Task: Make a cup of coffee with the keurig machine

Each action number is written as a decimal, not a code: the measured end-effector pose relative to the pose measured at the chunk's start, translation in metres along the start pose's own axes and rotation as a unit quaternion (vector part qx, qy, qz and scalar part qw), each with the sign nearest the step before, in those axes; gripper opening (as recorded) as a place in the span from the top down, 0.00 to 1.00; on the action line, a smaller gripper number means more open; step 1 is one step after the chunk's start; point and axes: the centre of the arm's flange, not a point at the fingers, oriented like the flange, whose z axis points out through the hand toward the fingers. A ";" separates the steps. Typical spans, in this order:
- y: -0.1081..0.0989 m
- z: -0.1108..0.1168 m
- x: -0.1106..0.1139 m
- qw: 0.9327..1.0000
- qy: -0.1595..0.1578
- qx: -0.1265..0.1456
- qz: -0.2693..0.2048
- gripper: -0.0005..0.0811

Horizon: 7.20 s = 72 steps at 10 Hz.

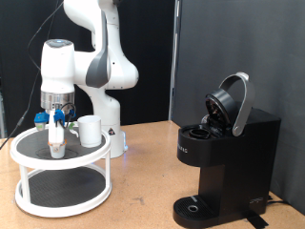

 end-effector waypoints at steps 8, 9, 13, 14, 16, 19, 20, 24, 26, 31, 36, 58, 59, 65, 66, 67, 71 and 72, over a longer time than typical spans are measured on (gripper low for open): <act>-0.023 -0.058 0.017 0.999 -0.031 -0.008 0.007 0.55; -0.025 -0.071 0.019 0.999 -0.035 -0.005 0.013 0.55; -0.024 -0.082 0.016 0.996 -0.074 -0.033 0.021 0.55; -0.025 -0.093 0.008 0.992 -0.109 -0.052 0.024 0.55; -0.022 -0.118 -0.015 0.980 -0.169 -0.099 0.012 0.55; -0.013 -0.143 -0.055 0.970 -0.212 -0.119 0.013 0.55; -0.010 -0.148 -0.062 0.970 -0.210 -0.121 0.021 0.55; -0.001 -0.158 -0.083 0.941 -0.288 -0.176 0.038 0.55; 0.006 -0.171 -0.111 0.926 -0.318 -0.200 0.041 0.55; 0.036 -0.198 -0.178 0.922 -0.314 -0.223 0.034 0.55; 0.072 -0.224 -0.240 0.927 -0.312 -0.206 0.005 0.55; 0.121 -0.108 -0.291 0.961 -0.222 -0.162 0.011 0.55; 0.121 -0.105 -0.293 0.962 -0.221 -0.161 0.011 0.55; 0.126 -0.098 -0.297 0.962 -0.216 -0.165 0.010 0.55; 0.126 -0.098 -0.297 0.962 -0.217 -0.165 0.010 0.55; 0.126 -0.097 -0.297 0.962 -0.217 -0.166 0.012 0.51; 0.127 -0.096 -0.297 0.960 -0.221 -0.173 0.019 0.14; 0.127 -0.096 -0.297 0.959 -0.223 -0.176 0.020 0.10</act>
